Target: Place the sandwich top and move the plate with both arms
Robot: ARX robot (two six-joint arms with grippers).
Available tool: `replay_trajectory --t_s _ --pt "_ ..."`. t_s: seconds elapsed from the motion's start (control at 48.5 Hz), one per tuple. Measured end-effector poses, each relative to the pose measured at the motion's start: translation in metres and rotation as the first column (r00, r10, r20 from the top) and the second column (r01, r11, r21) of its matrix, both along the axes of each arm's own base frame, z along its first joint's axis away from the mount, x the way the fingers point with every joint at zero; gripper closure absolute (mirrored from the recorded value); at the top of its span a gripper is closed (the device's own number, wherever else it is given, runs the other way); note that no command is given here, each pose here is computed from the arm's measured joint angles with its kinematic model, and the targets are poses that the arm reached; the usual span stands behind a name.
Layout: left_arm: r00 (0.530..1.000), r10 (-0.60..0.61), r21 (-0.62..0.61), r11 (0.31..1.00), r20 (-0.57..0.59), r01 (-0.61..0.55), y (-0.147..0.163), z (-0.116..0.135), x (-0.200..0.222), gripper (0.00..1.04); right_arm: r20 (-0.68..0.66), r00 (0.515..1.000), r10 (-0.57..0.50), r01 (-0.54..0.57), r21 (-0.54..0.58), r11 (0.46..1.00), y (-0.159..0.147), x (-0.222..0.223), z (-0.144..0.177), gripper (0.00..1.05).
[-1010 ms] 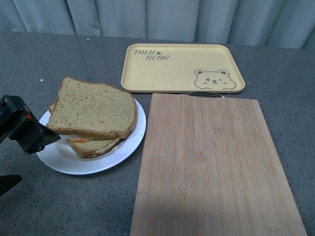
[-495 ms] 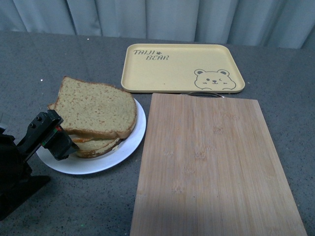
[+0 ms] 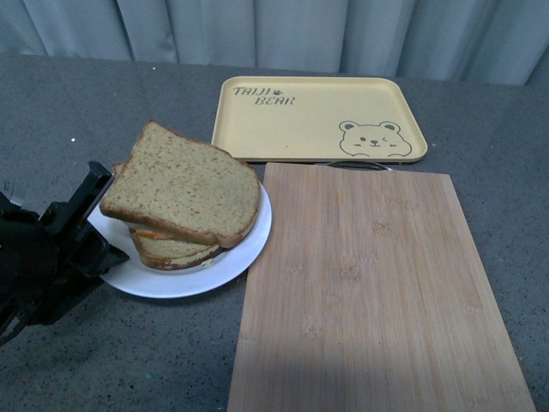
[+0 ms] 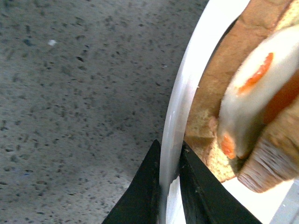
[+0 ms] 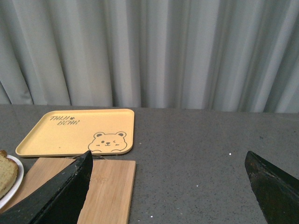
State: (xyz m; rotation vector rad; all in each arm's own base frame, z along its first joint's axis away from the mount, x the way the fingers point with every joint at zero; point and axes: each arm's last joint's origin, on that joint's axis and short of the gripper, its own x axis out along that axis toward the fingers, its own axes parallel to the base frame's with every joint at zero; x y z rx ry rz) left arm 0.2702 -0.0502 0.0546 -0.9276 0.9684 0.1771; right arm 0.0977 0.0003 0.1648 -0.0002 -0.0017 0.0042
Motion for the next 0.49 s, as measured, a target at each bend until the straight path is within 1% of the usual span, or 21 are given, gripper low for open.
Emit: replay_trajectory --t_s 0.062,0.165,0.309,0.495 --pt "1.0 -0.008 -0.025 1.0 0.021 0.009 -0.001 0.005 0.001 1.0 0.0 1.0 0.0 0.0 0.0 1.0 0.0 0.0 0.0 0.09" --pt "0.999 -0.01 -0.061 0.998 0.044 0.012 0.0 0.009 -0.002 1.0 0.0 1.0 0.0 0.0 0.0 1.0 0.0 0.0 0.0 0.09" --pt "0.997 0.013 -0.163 0.987 0.082 0.0 0.002 0.014 -0.008 1.01 0.0 1.0 0.0 0.0 0.0 1.0 0.0 0.0 0.0 0.09" --pt "0.991 0.037 -0.261 0.965 0.13 -0.002 -0.001 0.026 -0.014 1.01 0.0 1.0 0.0 0.0 0.0 1.0 0.0 0.0 0.0 0.09"
